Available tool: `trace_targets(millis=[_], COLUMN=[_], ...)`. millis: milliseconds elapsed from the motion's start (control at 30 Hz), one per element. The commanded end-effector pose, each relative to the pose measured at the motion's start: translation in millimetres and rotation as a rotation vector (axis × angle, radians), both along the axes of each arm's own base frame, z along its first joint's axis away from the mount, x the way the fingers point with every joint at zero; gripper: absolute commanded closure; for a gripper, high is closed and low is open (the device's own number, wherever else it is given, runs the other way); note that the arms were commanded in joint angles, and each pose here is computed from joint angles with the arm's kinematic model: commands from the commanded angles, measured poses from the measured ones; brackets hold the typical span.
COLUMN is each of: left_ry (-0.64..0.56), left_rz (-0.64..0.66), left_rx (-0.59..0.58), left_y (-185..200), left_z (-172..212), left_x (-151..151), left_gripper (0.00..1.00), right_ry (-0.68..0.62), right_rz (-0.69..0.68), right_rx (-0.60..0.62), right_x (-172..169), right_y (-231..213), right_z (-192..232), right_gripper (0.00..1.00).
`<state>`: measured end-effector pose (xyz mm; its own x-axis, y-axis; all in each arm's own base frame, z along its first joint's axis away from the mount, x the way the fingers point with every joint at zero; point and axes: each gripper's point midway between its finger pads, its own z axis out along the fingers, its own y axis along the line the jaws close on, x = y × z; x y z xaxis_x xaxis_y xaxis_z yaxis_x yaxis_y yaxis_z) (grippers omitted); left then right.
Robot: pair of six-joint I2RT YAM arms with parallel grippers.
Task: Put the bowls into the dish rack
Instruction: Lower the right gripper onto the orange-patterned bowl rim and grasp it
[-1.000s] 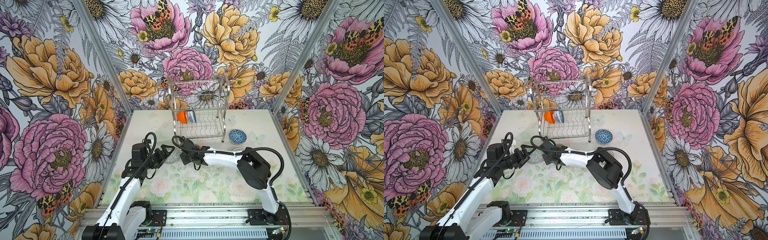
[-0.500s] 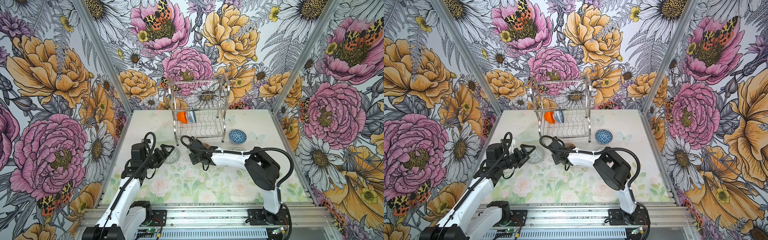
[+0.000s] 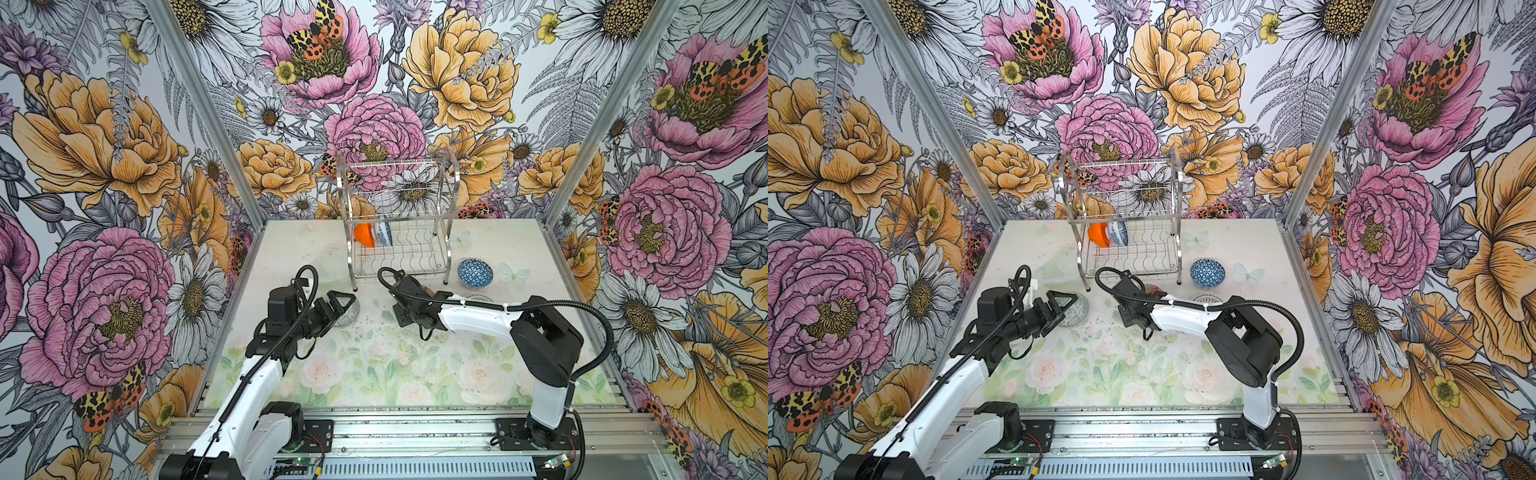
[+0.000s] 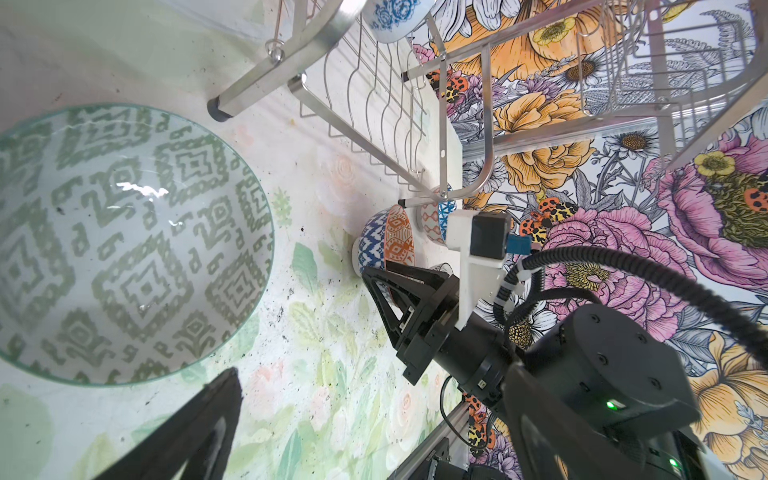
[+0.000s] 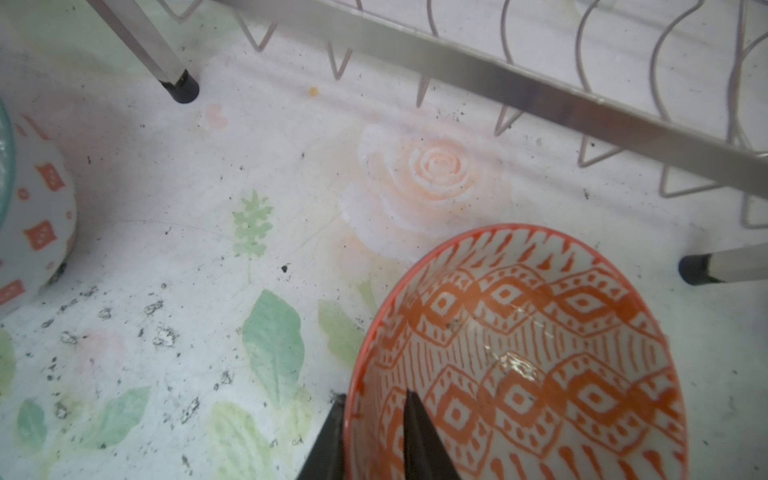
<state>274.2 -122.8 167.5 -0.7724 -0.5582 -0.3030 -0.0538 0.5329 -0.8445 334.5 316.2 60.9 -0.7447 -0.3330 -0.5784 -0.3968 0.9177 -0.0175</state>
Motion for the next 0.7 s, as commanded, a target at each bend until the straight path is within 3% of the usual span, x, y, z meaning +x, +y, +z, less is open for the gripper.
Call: trace_targets(millis=[0, 667], left_ry=[-0.025, -0.015], left_rz=[-0.006, -0.002], left_rx=[0.001, 0.003], left_y=[-1, -1], left_z=[2, -1], left_x=[-1, -1], left_gripper=[0.01, 0.01], right_ry=[-0.027, 0.028], right_rz=[-0.034, 0.001], right_rx=[0.013, 0.041], right_x=[7, 14], right_y=[-7, 15], right_z=[12, -4], right_gripper=[0.75, 0.69])
